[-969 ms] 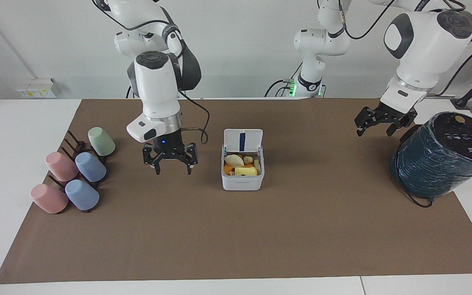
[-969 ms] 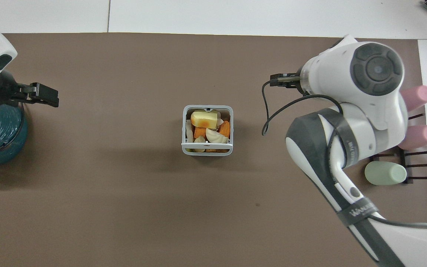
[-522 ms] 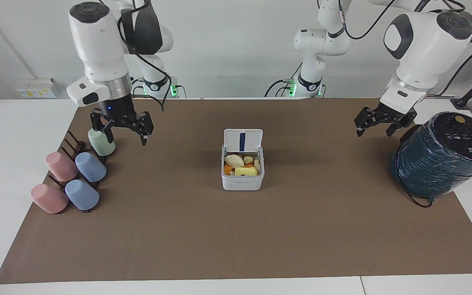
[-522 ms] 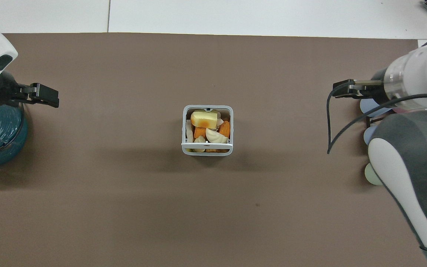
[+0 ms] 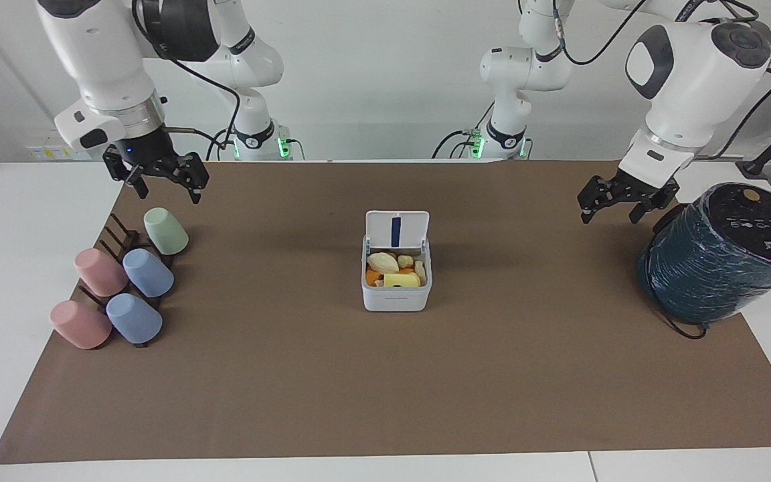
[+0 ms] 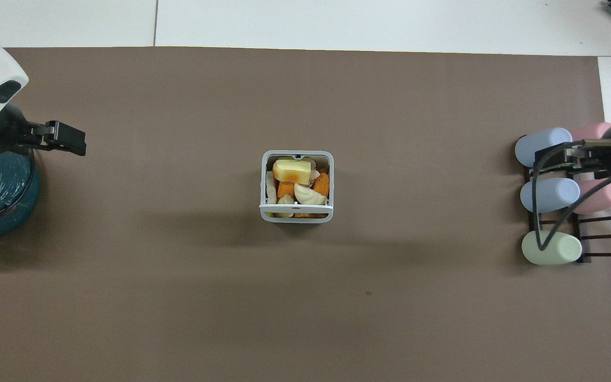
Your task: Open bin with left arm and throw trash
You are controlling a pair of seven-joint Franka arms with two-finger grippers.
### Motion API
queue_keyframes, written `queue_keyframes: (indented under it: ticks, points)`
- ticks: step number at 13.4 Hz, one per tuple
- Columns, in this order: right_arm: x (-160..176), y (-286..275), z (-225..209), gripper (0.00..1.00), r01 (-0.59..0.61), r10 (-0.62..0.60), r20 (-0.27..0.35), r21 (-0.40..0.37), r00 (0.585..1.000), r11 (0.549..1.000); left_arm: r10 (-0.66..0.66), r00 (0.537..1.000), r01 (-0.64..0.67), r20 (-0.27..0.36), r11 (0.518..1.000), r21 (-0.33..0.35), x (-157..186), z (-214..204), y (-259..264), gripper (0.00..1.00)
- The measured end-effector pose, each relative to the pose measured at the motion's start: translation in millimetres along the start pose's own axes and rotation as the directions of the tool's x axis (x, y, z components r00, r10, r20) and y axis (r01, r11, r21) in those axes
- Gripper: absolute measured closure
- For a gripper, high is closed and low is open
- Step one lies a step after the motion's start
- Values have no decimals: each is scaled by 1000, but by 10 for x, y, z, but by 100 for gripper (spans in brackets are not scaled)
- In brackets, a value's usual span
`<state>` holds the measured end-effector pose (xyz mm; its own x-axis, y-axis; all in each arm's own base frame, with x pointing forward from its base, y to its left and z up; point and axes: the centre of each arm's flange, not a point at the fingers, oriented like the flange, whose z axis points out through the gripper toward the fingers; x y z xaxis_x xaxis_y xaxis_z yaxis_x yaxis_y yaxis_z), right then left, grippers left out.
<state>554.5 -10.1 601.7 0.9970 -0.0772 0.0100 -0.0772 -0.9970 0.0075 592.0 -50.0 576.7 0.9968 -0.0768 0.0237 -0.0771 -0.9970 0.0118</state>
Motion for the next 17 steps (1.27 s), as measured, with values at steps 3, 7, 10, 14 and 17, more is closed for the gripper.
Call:
queue_keyframes:
  ticks: [3, 7, 10, 14, 17]
  points:
    - [-40, 375, -79, 0, -6, 6, -3, 34, 1000, 999, 0, 1000, 0, -1, 1000, 0, -1, -3, 0, 0]
    - [-64, 210, -75, 0, 25, -25, 13, 33, 1000, 999, 0, 1000, 0, 0, 1000, 0, -2, -3, -2, 0]
    - [-69, 109, -75, 0, 43, -44, 14, 30, 999, 999, 0, 1000, 0, 2, 1000, 0, -3, 7, -3, 0]
    - [-109, 107, -79, 0, 50, -50, 39, 6, 998, 999, 0, 1000, 0, 2, 1000, 0, -3, 8, -3, 0]
    - [-132, 80, -128, 0, 63, -62, 33, -24, 998, 998, 0, 1000, 0, 2, 1000, 0, -3, 9, -3, 0]
